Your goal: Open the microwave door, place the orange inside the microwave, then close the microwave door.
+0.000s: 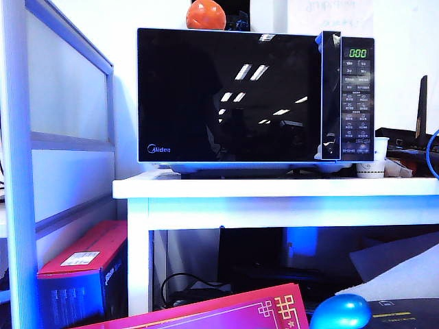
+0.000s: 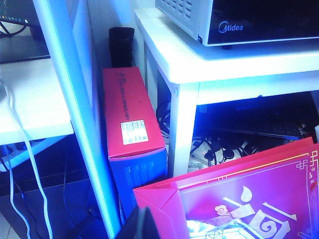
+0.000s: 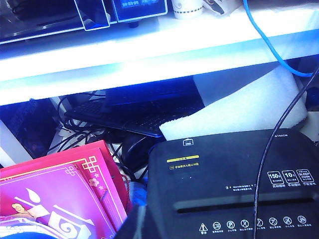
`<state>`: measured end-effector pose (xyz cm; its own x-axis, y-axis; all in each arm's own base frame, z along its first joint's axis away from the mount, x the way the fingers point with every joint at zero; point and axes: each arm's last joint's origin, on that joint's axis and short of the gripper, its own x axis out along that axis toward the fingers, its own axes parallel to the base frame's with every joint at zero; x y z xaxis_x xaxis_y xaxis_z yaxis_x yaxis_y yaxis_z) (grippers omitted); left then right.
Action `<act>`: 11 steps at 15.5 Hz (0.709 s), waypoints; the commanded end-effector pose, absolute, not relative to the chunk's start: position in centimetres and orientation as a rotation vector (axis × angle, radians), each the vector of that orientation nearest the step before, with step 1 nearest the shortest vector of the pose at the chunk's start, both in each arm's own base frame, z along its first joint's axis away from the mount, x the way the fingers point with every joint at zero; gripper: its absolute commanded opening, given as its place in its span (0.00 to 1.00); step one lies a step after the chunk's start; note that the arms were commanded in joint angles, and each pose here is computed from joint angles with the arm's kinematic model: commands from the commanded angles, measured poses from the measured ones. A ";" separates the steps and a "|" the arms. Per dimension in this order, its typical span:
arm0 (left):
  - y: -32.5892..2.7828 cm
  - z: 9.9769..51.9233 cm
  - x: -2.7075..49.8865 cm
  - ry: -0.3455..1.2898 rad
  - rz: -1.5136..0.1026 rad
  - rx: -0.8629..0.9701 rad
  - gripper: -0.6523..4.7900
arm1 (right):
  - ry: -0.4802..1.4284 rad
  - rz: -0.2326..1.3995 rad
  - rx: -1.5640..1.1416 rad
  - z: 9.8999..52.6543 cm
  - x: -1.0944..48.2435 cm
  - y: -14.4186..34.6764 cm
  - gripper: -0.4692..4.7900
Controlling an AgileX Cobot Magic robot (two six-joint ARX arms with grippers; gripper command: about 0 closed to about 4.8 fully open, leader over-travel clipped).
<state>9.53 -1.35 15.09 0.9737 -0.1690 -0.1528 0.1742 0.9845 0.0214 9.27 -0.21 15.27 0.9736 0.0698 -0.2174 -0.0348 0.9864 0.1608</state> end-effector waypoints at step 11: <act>-0.4 25.2 7.6 -0.313 0.051 -0.163 0.11 | -0.197 0.080 0.445 25.8 7.1 -0.2 0.09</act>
